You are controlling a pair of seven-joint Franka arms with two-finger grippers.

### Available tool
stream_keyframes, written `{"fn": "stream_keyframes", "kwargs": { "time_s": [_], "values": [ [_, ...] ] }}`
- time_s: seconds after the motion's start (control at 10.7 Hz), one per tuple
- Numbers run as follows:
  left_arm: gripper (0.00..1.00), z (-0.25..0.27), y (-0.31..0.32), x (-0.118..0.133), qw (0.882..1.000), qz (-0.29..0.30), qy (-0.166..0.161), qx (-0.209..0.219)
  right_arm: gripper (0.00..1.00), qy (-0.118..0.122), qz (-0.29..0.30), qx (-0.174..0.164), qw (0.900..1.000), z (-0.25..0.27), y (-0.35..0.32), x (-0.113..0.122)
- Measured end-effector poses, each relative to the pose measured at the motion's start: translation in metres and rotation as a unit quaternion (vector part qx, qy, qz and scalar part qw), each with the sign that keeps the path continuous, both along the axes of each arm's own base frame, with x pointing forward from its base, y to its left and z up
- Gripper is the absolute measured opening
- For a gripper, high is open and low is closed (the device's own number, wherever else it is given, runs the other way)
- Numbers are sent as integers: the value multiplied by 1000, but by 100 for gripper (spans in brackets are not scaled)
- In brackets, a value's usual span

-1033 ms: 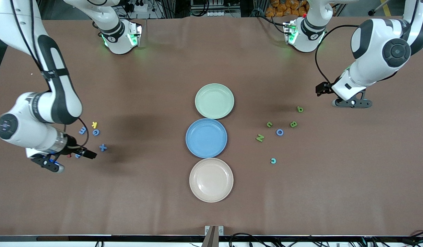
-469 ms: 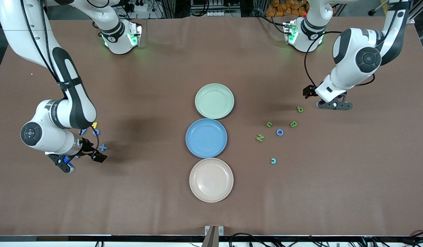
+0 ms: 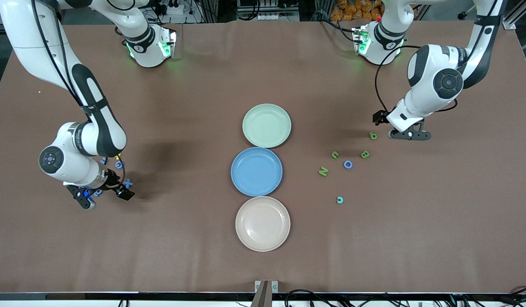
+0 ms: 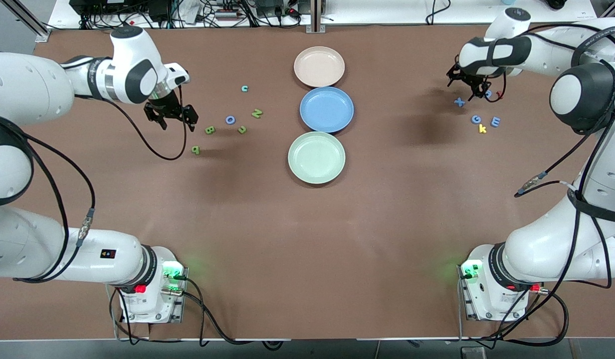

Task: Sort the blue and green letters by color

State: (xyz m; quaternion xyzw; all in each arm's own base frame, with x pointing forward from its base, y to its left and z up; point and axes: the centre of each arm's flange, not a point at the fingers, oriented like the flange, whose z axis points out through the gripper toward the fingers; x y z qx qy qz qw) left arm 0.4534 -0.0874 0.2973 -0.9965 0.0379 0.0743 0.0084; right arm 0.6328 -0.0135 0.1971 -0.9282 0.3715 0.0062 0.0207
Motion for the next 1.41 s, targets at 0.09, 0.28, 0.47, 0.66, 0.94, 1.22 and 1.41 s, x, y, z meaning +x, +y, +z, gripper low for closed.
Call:
{"fn": "stream_keyframes", "kwargs": {
  "time_s": [0.09, 0.28, 0.47, 0.66, 0.94, 1.22, 1.41],
  "values": [
    [100, -7, -1, -5, 1000, 8, -6, 1, 100, -3, -2, -1, 1000, -9, 0, -7],
    [100, -28, -3, -21, 1000, 13, -23, -1, 100, 0, -5, -2, 1000, -21, -1, -18],
    [100, -42, -1, -32, 1000, 14, -25, -2, 81, 2, -7, -3, 1000, -23, -4, -20],
    [100, -47, -2, -32, 999, 14, -31, -4, 51, 2, -6, -3, 1000, -23, -5, -21],
    [100, -59, -3, -30, 999, 18, -38, -7, 34, -3, -4, -3, 1000, -20, -6, -19],
    [100, -78, -4, -32, 999, 25, -40, -9, 34, -38, 85, -2, 996, 7, 14, 1],
    [100, -89, -4, -35, 999, 25, -40, -11, 34, -63, 180, -3, 982, 27, 58, 12]
  ]
}}
